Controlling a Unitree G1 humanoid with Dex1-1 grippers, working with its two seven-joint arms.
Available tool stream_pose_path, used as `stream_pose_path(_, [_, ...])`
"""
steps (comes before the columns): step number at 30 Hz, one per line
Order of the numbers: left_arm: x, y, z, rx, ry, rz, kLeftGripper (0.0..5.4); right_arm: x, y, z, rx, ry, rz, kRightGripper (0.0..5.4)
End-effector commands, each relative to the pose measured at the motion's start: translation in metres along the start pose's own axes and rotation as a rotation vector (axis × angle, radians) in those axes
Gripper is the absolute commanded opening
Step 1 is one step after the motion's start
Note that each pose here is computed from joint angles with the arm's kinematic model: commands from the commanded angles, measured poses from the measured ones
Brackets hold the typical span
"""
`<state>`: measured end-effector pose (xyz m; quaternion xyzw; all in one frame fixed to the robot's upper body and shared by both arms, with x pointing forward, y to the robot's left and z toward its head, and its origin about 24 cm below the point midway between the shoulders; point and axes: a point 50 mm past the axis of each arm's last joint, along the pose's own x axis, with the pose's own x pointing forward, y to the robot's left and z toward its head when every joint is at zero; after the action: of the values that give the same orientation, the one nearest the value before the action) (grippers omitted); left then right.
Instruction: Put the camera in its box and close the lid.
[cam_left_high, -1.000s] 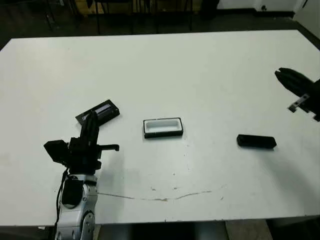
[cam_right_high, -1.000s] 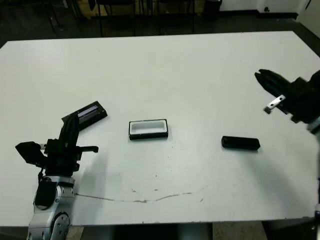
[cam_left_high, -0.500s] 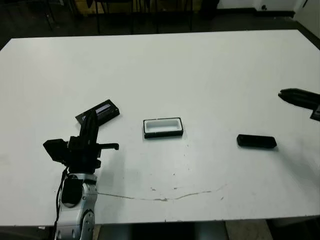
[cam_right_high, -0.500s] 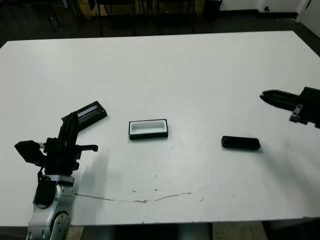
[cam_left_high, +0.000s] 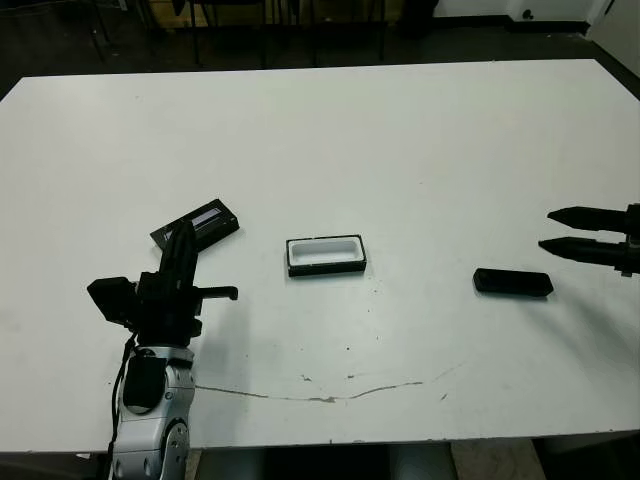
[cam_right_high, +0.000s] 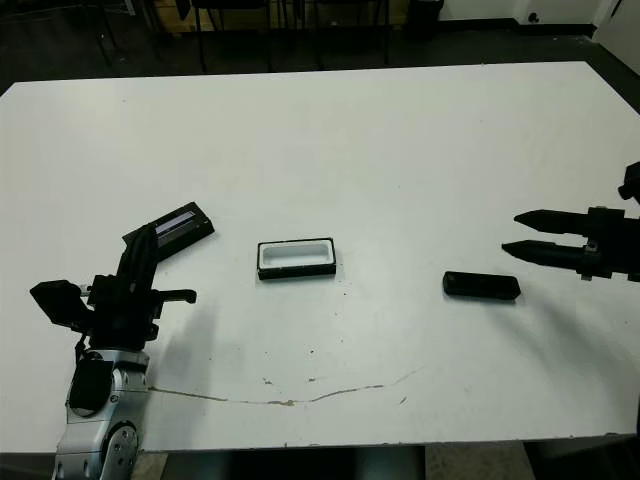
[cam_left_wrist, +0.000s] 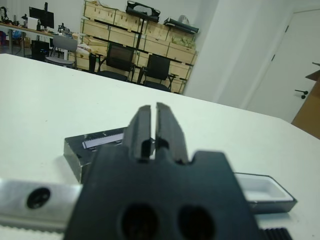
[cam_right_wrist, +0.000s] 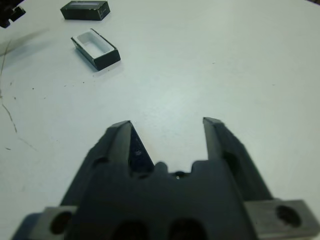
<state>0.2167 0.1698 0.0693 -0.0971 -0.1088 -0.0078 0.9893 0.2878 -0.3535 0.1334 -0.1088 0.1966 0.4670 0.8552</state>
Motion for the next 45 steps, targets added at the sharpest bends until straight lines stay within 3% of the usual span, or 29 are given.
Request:
stream_pose_path(1, [-0.003, 0.004, -0.006, -0.01, 0.038, 0.013, 0.0, 0.006, 0.002, -0.004, 0.014, 0.017, 0.035, 3.78])
stream_pose_path(10, [-0.004, 0.003, -0.006, -0.005, 0.04, 0.01, 0.0, 0.016, 0.005, -0.012, 0.033, 0.038, 0.068, 5.37])
stream_pose_path(26, [-0.003, 0.004, -0.007, -0.002, 0.046, 0.008, 0.0, 0.029, 0.011, -0.022, 0.058, 0.142, 0.142, 5.39])
stream_pose_path(41, [-0.003, 0.004, -0.007, 0.006, 0.046, 0.003, 0.0, 0.036, 0.016, -0.039, 0.189, 0.239, 0.169, 5.39])
stream_pose_path(45, [-0.003, 0.004, -0.007, 0.0, 0.044, 0.006, 0.0, 0.037, 0.016, -0.04, 0.143, 0.264, 0.177, 5.39])
